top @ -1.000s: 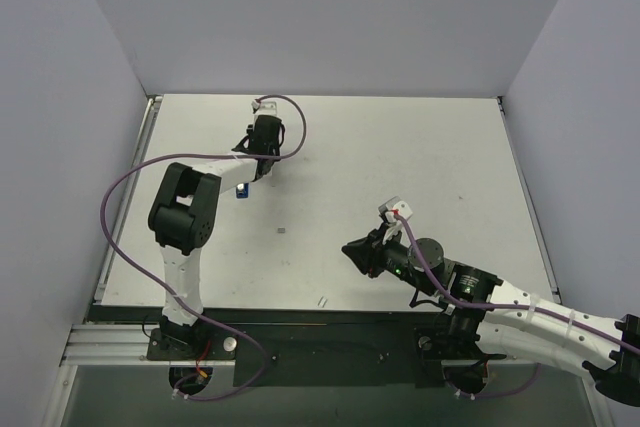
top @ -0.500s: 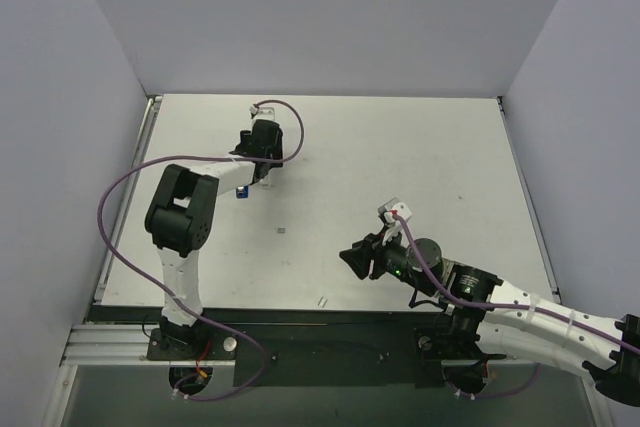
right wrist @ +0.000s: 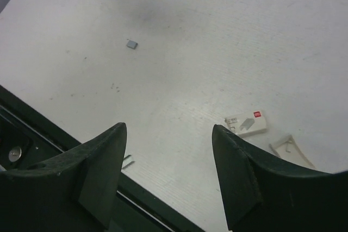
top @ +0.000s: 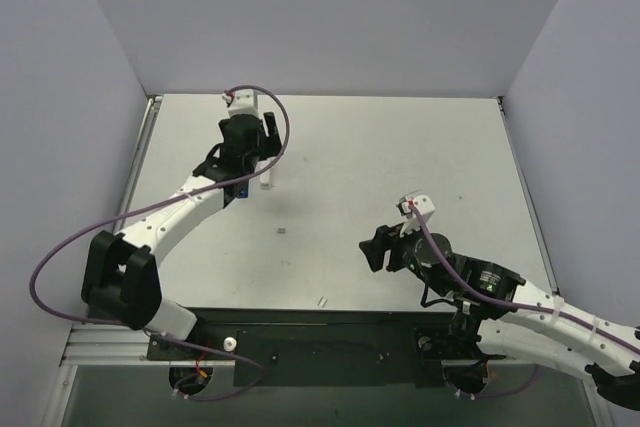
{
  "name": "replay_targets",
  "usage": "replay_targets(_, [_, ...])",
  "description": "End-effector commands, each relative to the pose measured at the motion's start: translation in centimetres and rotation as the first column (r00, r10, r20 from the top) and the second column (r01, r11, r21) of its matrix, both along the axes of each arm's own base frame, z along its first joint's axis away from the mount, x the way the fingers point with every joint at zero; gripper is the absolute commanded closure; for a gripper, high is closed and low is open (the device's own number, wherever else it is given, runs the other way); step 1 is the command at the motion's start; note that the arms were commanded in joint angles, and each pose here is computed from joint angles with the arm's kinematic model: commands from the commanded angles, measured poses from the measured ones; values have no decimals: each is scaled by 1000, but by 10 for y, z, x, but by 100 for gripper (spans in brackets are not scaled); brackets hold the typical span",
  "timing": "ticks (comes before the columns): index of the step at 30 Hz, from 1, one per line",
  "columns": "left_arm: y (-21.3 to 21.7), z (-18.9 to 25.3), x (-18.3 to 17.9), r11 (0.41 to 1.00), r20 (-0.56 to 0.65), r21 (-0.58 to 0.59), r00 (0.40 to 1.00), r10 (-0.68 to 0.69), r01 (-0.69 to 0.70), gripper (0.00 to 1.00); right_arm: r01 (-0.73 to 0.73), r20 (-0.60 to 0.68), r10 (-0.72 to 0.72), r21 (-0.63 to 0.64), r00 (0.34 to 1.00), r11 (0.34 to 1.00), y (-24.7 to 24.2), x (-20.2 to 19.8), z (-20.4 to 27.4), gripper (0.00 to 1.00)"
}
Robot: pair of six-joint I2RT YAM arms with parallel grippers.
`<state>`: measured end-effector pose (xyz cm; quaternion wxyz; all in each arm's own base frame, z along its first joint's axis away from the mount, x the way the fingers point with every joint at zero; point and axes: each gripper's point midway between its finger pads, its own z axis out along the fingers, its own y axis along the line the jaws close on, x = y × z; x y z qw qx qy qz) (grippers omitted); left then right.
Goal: Unload the staples from the stapler
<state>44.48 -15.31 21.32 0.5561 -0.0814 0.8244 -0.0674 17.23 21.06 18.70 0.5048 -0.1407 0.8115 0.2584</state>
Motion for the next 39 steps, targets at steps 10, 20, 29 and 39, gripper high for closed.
replay_targets(10, [-114, -18, -161, 916, -31, -94, 918, -395, 390, 24, 508, -165, -548, -229, 820, 830, -110, 44, -39, 38])
replay_targets(20, [-151, -75, -256, 823, -131, -69, 813, -567, 563, 25, 703, -339, -743, -258, 577, 663, -155, 55, -82, 35])
replay_targets(29, [-169, -78, -285, 760, -90, -169, 758, -646, 627, 26, 806, -498, -796, -279, 344, 522, -161, 46, -128, 33])
replay_targets(39, [-165, -80, -304, 730, -73, -209, 734, -675, 650, 26, 818, -521, -831, -380, 197, 432, -163, 43, -160, 34])
